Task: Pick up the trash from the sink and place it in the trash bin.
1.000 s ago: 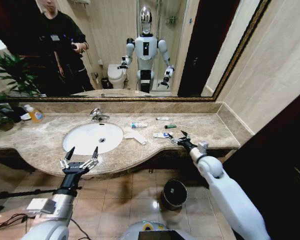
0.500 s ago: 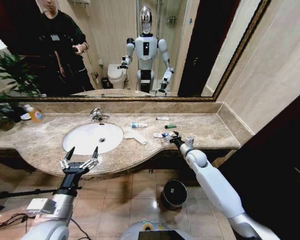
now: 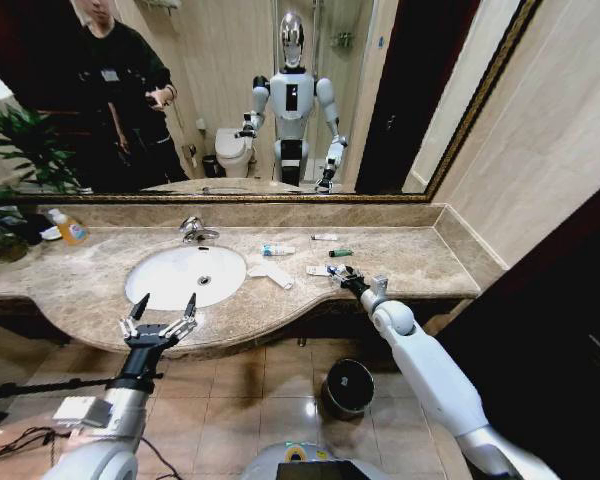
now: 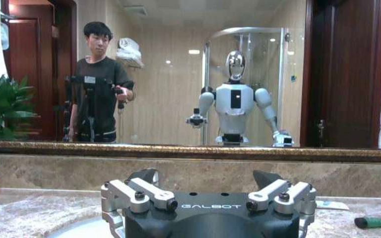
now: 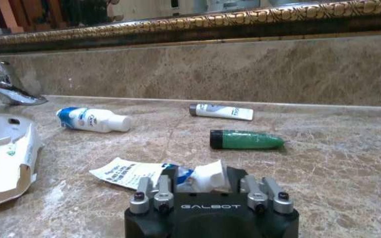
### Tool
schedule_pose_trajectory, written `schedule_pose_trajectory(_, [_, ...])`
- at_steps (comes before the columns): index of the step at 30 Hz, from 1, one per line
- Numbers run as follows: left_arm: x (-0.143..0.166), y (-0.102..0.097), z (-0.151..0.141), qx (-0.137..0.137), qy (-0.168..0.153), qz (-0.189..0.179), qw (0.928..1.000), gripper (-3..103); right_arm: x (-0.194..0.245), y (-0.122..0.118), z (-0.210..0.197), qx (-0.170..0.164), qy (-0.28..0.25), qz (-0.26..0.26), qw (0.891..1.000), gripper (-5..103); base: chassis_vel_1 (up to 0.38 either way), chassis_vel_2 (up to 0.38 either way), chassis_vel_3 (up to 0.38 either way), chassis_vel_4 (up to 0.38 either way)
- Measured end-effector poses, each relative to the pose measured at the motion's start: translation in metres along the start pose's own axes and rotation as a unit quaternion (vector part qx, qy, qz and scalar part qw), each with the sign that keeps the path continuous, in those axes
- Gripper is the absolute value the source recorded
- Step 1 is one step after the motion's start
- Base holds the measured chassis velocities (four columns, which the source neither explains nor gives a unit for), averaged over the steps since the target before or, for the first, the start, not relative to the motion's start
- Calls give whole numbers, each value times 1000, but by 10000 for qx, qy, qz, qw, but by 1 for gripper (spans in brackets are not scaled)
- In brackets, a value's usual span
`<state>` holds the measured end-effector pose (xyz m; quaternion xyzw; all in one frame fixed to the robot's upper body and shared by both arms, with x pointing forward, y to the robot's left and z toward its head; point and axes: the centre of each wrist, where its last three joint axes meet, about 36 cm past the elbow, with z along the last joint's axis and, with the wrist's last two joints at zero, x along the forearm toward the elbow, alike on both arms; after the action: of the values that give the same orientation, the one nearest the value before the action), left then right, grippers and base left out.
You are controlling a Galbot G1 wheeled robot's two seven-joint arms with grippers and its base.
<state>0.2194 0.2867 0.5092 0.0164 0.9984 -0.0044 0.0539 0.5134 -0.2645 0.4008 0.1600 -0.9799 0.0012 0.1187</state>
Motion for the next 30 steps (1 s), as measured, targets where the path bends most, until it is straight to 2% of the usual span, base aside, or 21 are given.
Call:
schedule_pose_trajectory(1, [0,0,0,0,0,0,10000,100,0,1,0,8,-7,-1,10000,47,0,0,0,0])
schedule_pose_trajectory(2, [0,0,0,0,0,0,10000,100,1,2,-1,17,-17,-4,10000,37,0,0,0,0])
schedule_pose_trajectory(4, [0,0,0,0,0,0,10000,100,1,3,-1,23,-23,-4,10000,37,0,0,0,0])
schedule_pose_trajectory(6, [0,0,0,0,0,0,10000,100,2,3,-1,25,-27,-5,10000,27,0,0,0,0])
schedule_pose_trajectory(9, [0,0,0,0,0,0,10000,100,3,4,0,35,-23,-4,10000,21,0,0,0,0])
schedule_pose_trajectory(23, [0,0,0,0,0,0,10000,100,12,11,-9,-5,-200,24,9998,21,0,0,0,0])
schedule_pose_trajectory(30, [0,0,0,0,0,0,10000,100,48,16,-31,-89,-459,-6,9989,21,0,0,0,0])
